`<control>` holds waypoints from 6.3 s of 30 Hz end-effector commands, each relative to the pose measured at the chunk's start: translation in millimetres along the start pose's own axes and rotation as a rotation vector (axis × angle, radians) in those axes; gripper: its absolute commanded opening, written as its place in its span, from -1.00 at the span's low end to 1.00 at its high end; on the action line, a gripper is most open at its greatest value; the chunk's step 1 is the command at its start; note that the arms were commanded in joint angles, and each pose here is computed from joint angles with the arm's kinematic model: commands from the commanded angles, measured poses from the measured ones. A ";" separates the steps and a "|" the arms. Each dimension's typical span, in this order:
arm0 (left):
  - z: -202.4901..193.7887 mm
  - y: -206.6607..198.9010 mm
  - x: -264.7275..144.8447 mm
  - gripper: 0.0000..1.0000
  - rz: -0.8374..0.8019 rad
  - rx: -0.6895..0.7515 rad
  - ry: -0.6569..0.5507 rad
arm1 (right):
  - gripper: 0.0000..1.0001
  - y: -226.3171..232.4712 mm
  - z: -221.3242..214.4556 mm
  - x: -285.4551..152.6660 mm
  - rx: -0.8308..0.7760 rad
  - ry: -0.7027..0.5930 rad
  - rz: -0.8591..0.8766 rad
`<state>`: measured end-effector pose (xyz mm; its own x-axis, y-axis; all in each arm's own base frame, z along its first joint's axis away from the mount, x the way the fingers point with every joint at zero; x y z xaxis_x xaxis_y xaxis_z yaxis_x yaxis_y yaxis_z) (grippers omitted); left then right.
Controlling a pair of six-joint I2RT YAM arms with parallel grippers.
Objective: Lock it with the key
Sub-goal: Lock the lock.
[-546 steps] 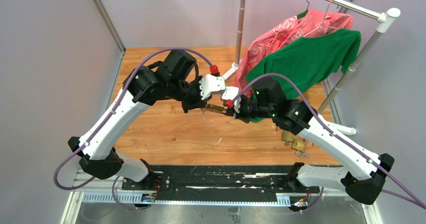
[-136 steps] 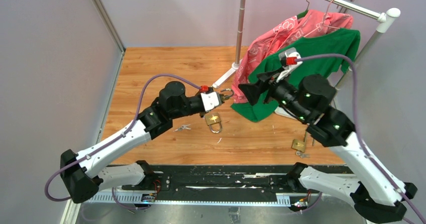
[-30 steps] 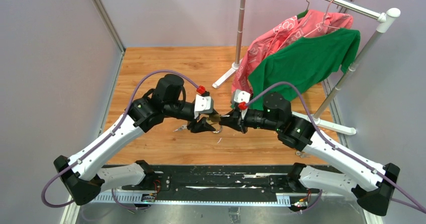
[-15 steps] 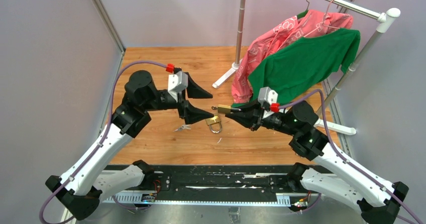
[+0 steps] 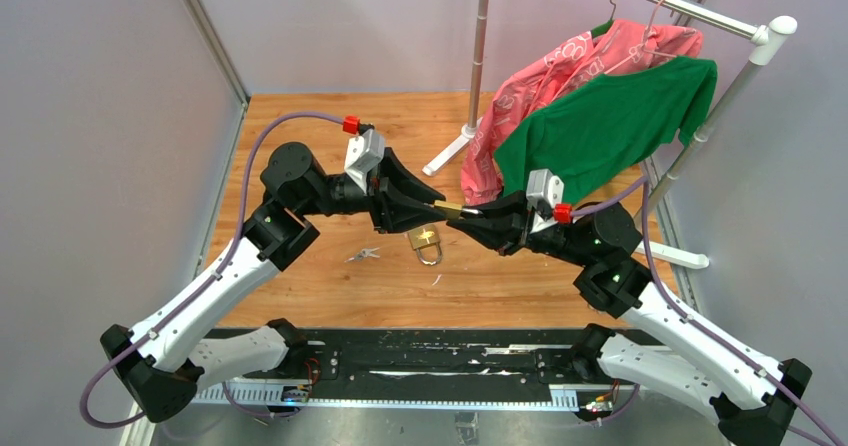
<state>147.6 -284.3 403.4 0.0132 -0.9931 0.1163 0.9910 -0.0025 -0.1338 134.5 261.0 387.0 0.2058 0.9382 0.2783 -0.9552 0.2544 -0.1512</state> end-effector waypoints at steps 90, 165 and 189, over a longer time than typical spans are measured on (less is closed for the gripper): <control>-1.4 2.8 6.9 -1.00 0.001 0.006 -0.042 | 0.17 -28.2 11.3 -6.1 0.083 0.163 -0.143; -42.9 19.0 -3.3 0.11 0.043 0.438 0.362 | -1.00 -18.9 -30.5 -16.7 -0.214 0.533 0.079; -23.5 6.1 25.1 -0.23 0.014 0.379 0.264 | -1.00 -16.1 -32.1 -19.5 -0.224 0.529 0.083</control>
<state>160.6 -310.3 356.5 0.0793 -0.9733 -0.2154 0.9751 0.0308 0.2196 156.5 243.5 335.8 0.2755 0.9141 -0.2977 -0.9287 0.1730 -0.3281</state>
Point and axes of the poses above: each gripper's point midway between its finger pads, its own x axis out along the fingers, its own y axis along the line the jaws close on, z = x × y, the point moved 2 cm from there along -x, back along the fingers, and after that the axes turned 1 degree about -x, right-handed, at the moved point
